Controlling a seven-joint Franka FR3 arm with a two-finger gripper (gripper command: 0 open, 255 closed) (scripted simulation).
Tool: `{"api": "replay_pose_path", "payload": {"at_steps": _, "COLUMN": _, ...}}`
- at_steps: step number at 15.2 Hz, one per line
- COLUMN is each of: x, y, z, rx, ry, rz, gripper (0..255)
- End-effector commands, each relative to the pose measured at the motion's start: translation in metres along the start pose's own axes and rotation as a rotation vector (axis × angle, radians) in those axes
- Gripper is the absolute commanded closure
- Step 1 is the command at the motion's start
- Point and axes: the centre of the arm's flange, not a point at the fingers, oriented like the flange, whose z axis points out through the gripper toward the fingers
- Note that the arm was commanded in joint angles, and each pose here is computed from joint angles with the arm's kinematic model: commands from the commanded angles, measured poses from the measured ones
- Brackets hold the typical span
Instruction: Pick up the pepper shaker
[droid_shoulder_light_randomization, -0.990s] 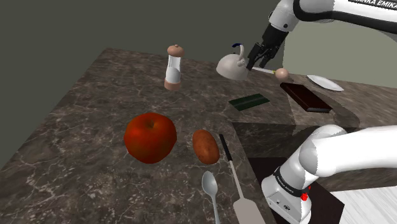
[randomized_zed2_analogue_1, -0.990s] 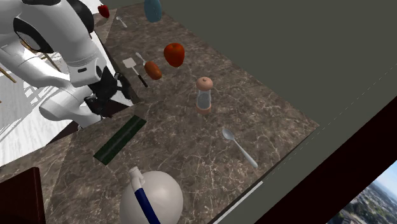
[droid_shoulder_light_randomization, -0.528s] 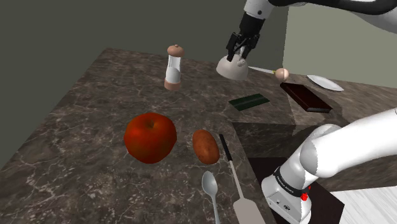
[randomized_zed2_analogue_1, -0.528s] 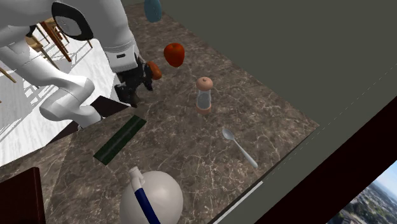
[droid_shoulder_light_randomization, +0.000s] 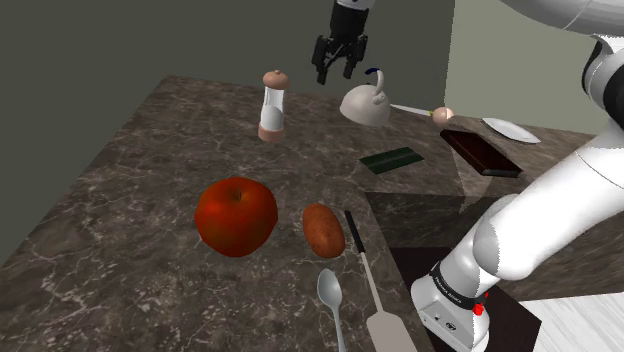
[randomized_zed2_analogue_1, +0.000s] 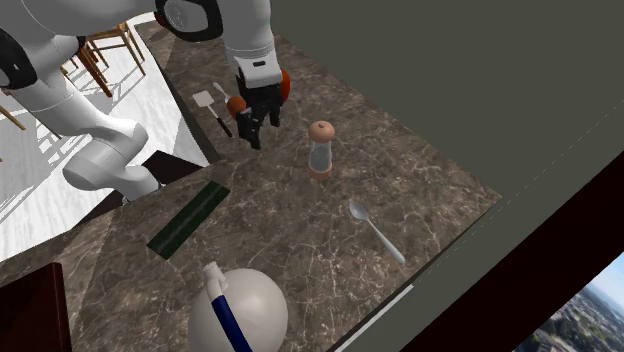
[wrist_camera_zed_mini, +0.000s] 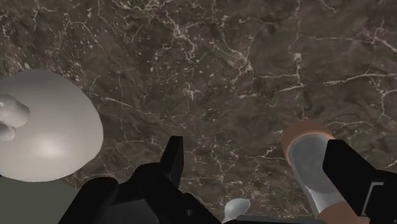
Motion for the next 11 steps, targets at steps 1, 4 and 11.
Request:
{"api": "replay_pose_path", "payload": {"at_steps": 1, "x": 0.021, "y": -0.022, "z": -0.002, "rx": -0.011, "ry": -0.011, "rz": -0.01, "gripper": 0}}
{"api": "replay_pose_path", "payload": {"at_steps": 4, "x": 0.049, "y": -0.055, "z": -0.005, "rx": -0.028, "ry": -0.027, "rz": -0.027, "gripper": 0}}
{"api": "replay_pose_path", "payload": {"at_steps": 11, "x": 0.093, "y": -0.109, "z": 0.002, "rx": -0.056, "ry": -0.053, "rz": -0.053, "gripper": 0}}
